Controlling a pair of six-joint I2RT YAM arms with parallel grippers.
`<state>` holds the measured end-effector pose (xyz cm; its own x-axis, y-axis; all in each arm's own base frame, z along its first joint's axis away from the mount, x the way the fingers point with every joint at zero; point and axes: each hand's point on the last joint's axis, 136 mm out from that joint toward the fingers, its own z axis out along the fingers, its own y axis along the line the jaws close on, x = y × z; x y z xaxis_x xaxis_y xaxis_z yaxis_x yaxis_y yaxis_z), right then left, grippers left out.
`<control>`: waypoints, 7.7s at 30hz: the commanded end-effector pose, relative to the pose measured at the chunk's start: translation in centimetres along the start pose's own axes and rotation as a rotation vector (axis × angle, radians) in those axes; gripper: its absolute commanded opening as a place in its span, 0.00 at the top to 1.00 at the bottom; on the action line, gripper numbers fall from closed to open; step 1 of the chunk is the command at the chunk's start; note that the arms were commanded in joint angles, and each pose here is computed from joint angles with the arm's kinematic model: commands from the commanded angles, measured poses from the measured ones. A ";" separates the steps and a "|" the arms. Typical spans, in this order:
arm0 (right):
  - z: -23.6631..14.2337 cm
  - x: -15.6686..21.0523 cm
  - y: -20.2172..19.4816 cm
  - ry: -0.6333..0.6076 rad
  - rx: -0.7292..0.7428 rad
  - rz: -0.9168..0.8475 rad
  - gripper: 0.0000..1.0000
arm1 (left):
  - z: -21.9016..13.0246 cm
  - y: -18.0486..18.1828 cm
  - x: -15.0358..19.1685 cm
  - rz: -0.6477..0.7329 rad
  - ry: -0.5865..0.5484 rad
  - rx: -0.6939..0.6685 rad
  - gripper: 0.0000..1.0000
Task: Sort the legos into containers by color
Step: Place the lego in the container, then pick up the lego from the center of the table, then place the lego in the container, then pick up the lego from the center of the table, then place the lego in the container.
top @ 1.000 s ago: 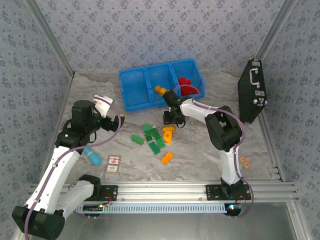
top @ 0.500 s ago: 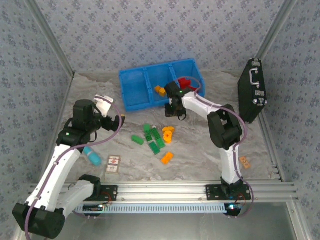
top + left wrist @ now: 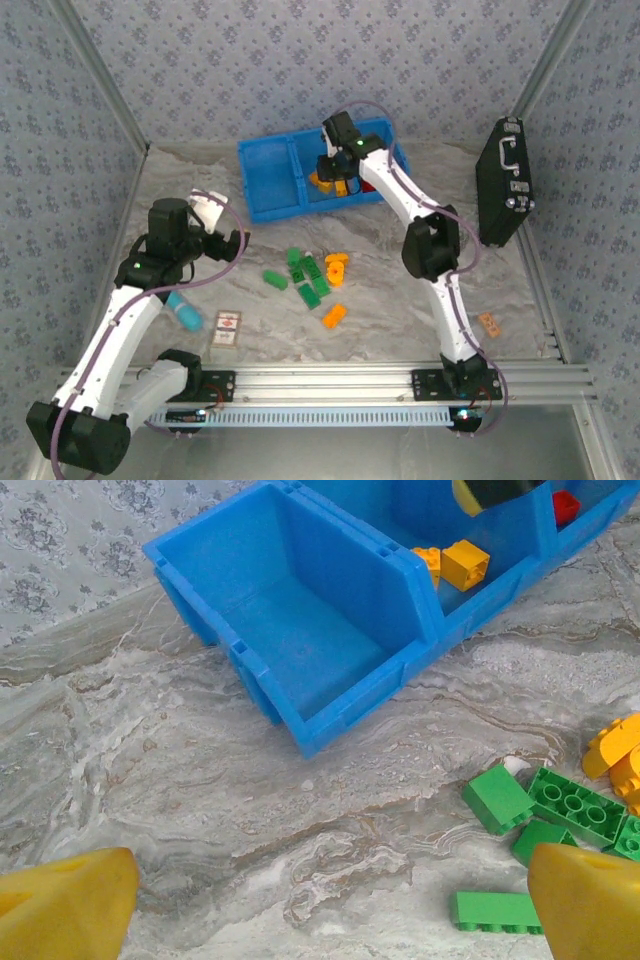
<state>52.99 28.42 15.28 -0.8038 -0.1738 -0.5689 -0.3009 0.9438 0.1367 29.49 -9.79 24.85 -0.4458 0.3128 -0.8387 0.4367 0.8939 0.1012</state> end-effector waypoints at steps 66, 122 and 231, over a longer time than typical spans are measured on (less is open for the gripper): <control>0.1 24.0 2.1 0.380 0.135 0.043 0.29 | -1.2 1.1 -1.4 -0.059 -0.033 -0.023 0.00; -2.9 4.1 0.7 -0.006 0.126 -0.069 0.23 | -2.1 1.1 -2.1 -0.030 -0.069 -0.036 0.00; 1.4 -1.2 -0.9 -0.073 0.047 0.139 0.36 | 0.9 0.7 -0.1 -0.037 0.041 0.019 0.00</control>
<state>55.93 28.07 11.73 -0.8130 -0.0132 -0.5821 -0.1449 0.9729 0.1803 30.50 -9.11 22.75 -0.5320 0.2972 -0.7929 0.4146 0.9079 0.0621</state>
